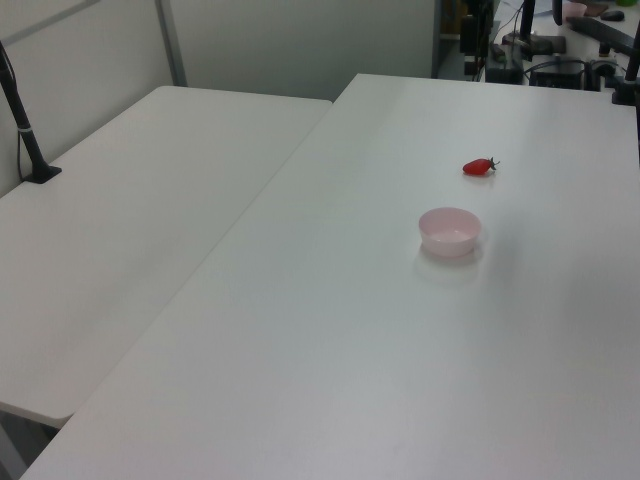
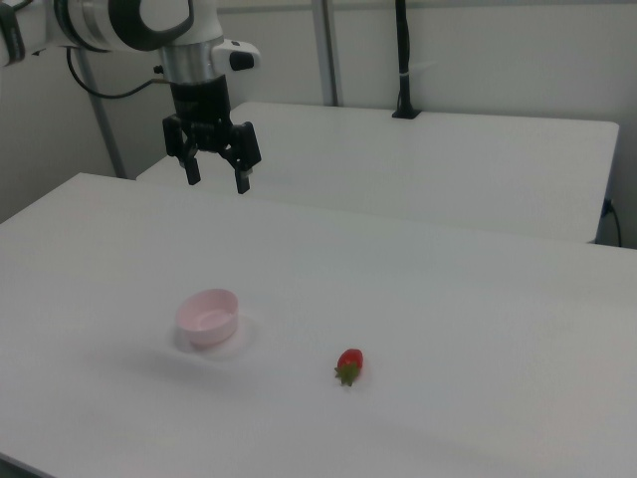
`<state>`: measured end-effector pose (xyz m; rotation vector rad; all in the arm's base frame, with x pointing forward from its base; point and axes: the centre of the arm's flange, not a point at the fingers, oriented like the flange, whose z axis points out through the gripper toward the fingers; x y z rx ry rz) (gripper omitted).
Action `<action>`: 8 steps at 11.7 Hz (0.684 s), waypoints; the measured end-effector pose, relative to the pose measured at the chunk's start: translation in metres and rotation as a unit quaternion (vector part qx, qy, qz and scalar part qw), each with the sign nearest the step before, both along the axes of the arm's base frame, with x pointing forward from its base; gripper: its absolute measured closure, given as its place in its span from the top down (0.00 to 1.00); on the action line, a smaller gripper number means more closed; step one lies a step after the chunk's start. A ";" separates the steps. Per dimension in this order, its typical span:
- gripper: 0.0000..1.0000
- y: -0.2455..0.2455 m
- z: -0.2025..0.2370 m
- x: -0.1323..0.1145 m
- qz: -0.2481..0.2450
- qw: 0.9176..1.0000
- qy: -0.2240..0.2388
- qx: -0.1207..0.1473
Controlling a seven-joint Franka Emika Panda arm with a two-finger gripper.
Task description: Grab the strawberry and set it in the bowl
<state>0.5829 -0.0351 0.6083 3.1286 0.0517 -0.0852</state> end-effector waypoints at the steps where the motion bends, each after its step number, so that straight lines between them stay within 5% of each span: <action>1: 1.00 0.001 -0.002 0.001 0.000 1.000 -0.004 0.001; 8: 1.00 0.001 0.003 -0.001 -0.004 1.000 -0.015 0.022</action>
